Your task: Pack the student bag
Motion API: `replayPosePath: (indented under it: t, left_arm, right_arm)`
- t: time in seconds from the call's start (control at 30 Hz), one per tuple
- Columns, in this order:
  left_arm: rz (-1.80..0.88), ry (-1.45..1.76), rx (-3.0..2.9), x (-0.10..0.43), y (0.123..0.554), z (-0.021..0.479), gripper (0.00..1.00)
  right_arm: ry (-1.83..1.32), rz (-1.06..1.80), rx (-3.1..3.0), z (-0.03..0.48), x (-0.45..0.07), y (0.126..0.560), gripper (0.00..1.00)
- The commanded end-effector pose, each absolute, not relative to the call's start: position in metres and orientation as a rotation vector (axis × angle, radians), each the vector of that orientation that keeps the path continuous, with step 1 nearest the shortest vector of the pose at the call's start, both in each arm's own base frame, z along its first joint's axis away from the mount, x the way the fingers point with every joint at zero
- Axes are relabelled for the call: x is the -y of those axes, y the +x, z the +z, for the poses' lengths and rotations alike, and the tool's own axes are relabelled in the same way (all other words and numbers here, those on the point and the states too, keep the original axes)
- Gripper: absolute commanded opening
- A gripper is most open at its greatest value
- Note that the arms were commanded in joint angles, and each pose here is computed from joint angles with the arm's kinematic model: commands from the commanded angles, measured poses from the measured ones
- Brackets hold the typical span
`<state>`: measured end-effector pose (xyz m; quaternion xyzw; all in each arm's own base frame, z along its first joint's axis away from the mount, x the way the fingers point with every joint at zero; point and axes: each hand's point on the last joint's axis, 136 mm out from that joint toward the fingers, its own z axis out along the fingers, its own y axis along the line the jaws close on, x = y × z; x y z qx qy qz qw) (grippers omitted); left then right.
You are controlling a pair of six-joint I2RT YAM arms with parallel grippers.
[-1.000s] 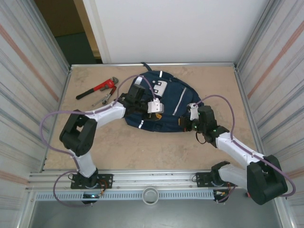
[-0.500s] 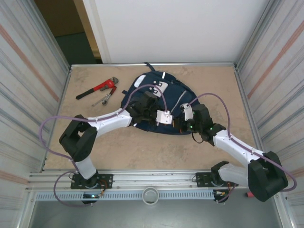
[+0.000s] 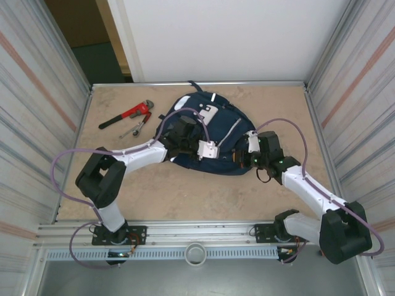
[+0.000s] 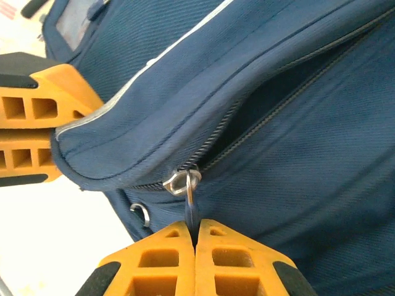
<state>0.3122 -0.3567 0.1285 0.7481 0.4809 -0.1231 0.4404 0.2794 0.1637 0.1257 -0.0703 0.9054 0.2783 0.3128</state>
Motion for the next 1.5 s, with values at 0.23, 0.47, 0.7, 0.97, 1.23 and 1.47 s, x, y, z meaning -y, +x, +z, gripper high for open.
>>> replayPosePath:
  t: [0.23,0.47,0.7,0.97,1.23,1.47]
  left_arm:
    - [-0.300,1.822,-1.249,0.320,0.324,0.133,0.14]
    - [-0.420,1.751,-1.225,0.324,0.299,0.156,0.45]
    - [-0.321,1.875,-1.204,0.349,0.281,0.142,0.54]
    - [-0.208,1.944,-1.224,0.365,0.297,0.120,0.45]
    - [-0.230,1.975,-1.280,0.363,0.305,0.110,0.19]
    - [-0.348,1.914,-1.315,0.366,0.303,0.122,0.03]
  right_arm:
    - [-0.311,0.647,-2.391,0.128,-0.178,0.281,0.00]
    - [-0.327,0.706,-2.367,0.126,-0.190,0.282,0.00]
    - [-0.332,0.747,-2.362,0.120,-0.202,0.284,0.00]
    - [-0.320,0.709,-2.379,0.110,-0.197,0.281,0.00]
    - [-0.329,0.711,-2.404,0.098,-0.195,0.283,0.01]
    - [-0.351,0.707,-2.418,0.091,-0.196,0.285,0.14]
